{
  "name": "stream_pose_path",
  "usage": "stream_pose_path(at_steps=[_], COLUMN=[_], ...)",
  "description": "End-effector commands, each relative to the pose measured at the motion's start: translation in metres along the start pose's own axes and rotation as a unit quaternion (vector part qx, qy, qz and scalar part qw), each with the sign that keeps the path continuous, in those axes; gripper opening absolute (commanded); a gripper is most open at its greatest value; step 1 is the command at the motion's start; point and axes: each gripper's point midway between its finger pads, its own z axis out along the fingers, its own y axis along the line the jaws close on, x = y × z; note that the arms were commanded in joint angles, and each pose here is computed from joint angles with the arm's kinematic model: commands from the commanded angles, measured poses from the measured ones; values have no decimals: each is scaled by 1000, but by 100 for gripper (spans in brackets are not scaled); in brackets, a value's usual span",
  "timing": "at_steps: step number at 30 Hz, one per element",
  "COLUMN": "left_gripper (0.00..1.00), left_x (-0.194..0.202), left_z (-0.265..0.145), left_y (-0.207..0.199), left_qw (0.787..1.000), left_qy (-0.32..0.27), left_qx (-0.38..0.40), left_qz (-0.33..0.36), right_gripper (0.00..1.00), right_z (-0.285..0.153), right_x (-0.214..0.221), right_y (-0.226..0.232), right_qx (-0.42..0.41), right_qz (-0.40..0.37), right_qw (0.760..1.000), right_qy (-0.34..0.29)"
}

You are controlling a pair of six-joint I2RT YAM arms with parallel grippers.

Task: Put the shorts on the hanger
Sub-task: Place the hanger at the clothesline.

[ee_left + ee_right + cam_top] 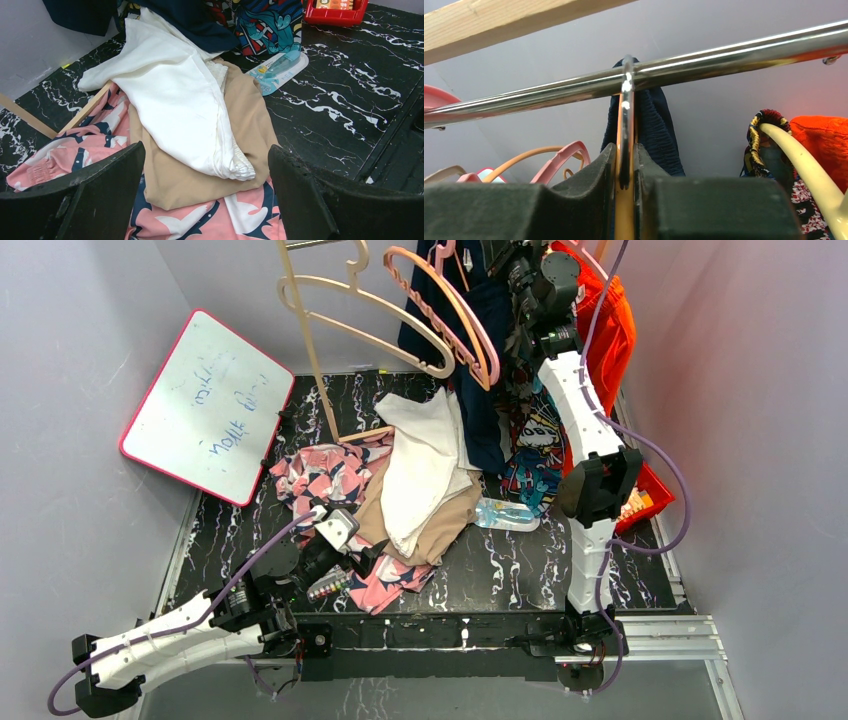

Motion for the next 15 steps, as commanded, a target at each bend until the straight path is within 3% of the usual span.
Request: stream_pose_path(at_steps=[1,8,15], left_gripper=[91,91,91], left_x=[-8,-11,-12], left_z=[1,-1,-2], left_y=[2,2,0], left_qw=[1000,1000,1000], left_qy=[-17,-22,-27], left_qx=[-6,-3,3], left_qz=[-3,-5,-7], right_gripper=[30,48,55], right_z=[-9,-26,-52], right_x=[-76,-92,-92], right_y=[39,49,45], right_qx=[-47,-45,-20], right_qz=[0,-11,-41], right_qw=[995,995,998], right_qy=[-93,-85,-44])
